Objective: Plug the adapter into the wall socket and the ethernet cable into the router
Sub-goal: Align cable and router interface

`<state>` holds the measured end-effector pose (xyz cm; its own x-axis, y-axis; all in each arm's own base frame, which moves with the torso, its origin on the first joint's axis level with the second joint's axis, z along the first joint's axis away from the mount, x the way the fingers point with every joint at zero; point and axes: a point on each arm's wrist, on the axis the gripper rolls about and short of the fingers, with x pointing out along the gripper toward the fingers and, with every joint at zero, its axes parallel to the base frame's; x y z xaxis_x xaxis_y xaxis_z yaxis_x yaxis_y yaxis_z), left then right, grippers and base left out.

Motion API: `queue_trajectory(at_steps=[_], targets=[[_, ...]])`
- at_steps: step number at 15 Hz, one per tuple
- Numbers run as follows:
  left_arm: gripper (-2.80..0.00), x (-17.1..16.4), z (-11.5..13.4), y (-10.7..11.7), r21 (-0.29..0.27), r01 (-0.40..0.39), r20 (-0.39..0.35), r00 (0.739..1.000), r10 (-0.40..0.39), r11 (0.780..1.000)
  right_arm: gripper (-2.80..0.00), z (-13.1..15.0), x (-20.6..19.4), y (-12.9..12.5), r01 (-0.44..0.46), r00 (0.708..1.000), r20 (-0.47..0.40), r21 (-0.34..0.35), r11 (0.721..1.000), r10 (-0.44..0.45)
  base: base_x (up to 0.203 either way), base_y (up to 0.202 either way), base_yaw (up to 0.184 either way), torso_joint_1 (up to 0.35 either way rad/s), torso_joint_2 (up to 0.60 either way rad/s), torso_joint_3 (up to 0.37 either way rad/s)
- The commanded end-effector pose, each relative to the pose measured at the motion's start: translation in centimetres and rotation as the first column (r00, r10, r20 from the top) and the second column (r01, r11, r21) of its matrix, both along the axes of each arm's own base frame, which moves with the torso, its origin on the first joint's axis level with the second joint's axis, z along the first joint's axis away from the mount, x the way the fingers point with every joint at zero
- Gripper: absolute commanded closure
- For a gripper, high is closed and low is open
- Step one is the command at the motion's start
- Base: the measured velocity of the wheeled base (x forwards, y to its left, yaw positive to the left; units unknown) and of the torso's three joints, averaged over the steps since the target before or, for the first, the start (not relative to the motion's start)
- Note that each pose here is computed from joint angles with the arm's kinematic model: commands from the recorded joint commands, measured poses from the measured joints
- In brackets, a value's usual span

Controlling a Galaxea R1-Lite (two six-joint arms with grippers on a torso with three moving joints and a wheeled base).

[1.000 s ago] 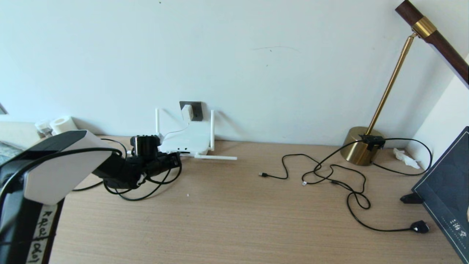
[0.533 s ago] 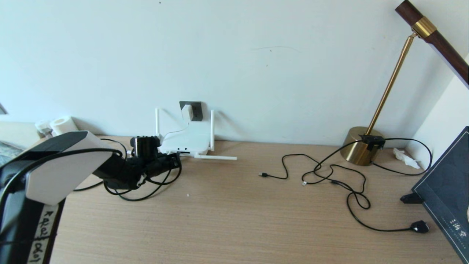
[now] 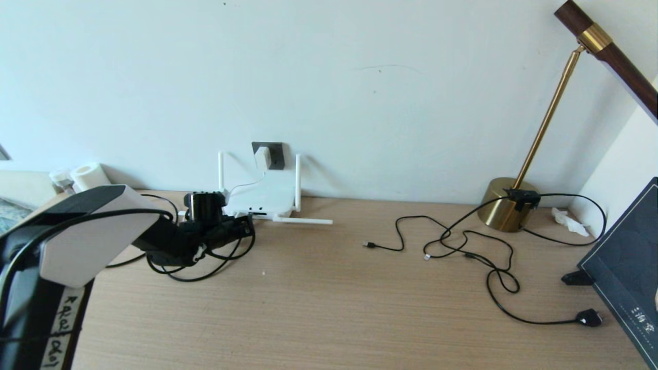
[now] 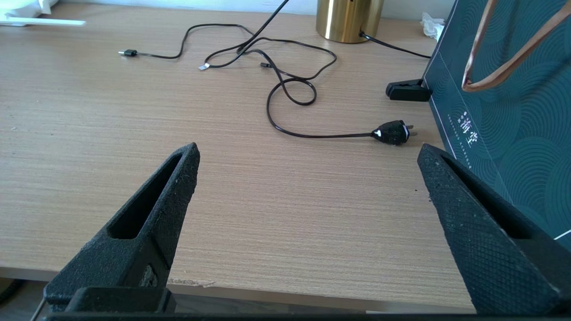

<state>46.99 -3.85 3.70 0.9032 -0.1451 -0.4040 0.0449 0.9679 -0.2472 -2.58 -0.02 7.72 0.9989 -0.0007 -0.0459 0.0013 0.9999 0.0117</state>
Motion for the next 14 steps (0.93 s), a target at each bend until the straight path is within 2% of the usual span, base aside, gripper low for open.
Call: queue_trajectory(at_steps=[1,14], targets=[[0.00,0.01,-0.08,0.00,-0.002,0.000,0.000,1.000,0.000,1.000,-2.80,-0.01,0.00,0.00,-0.001,1.000,0.000,0.000,1.000,0.001,0.000,0.000,0.000,0.000,0.00,0.000],[0.00,-0.16,0.70,-0.92,0.000,0.020,0.003,1.000,-0.020,1.000,-2.80,-0.01,0.01,0.00,0.000,1.000,-0.002,0.000,1.000,0.000,0.000,0.000,0.000,0.000,0.00,0.000]])
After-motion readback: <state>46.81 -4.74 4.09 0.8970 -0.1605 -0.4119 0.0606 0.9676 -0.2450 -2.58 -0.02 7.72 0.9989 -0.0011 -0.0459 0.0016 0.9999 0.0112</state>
